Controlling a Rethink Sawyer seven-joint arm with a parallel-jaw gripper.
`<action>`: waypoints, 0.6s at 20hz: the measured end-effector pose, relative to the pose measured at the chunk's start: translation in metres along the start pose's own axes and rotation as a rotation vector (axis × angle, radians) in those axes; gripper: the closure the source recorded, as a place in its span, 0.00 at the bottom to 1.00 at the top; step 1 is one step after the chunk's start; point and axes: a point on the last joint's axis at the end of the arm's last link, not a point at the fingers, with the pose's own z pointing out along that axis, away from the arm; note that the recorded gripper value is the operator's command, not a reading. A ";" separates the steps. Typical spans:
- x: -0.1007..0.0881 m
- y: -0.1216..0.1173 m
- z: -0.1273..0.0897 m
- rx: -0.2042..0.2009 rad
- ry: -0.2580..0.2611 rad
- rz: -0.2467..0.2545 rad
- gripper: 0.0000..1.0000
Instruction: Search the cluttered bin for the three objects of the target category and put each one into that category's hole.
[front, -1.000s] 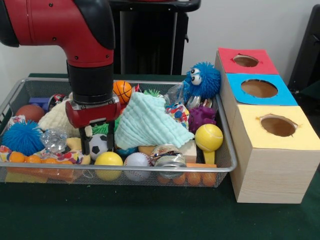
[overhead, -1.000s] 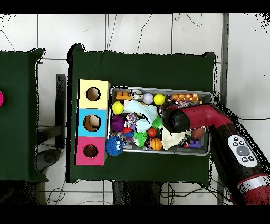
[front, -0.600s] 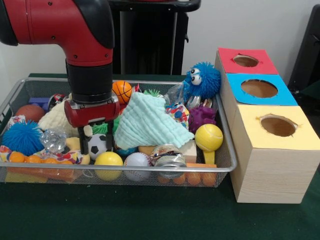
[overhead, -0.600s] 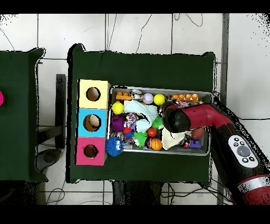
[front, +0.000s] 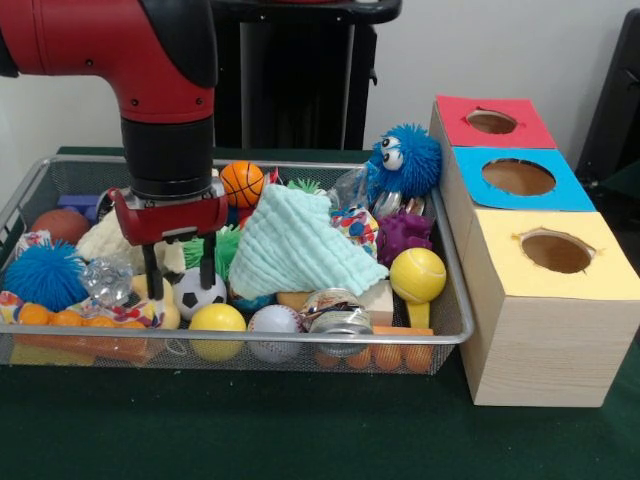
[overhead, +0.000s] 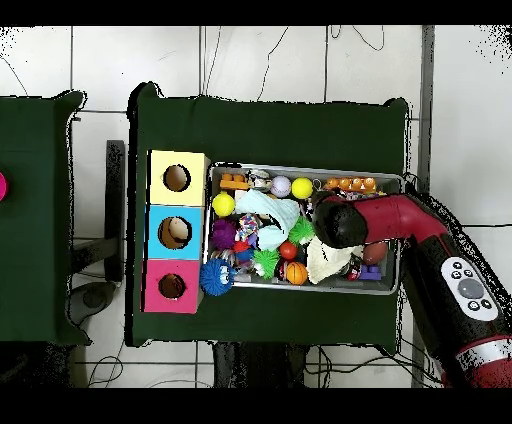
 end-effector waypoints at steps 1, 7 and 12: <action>0.000 0.000 0.000 -0.001 0.004 0.001 0.00; 0.002 -0.006 -0.001 -0.001 0.026 0.012 0.00; 0.008 -0.020 -0.001 0.007 0.025 0.034 0.00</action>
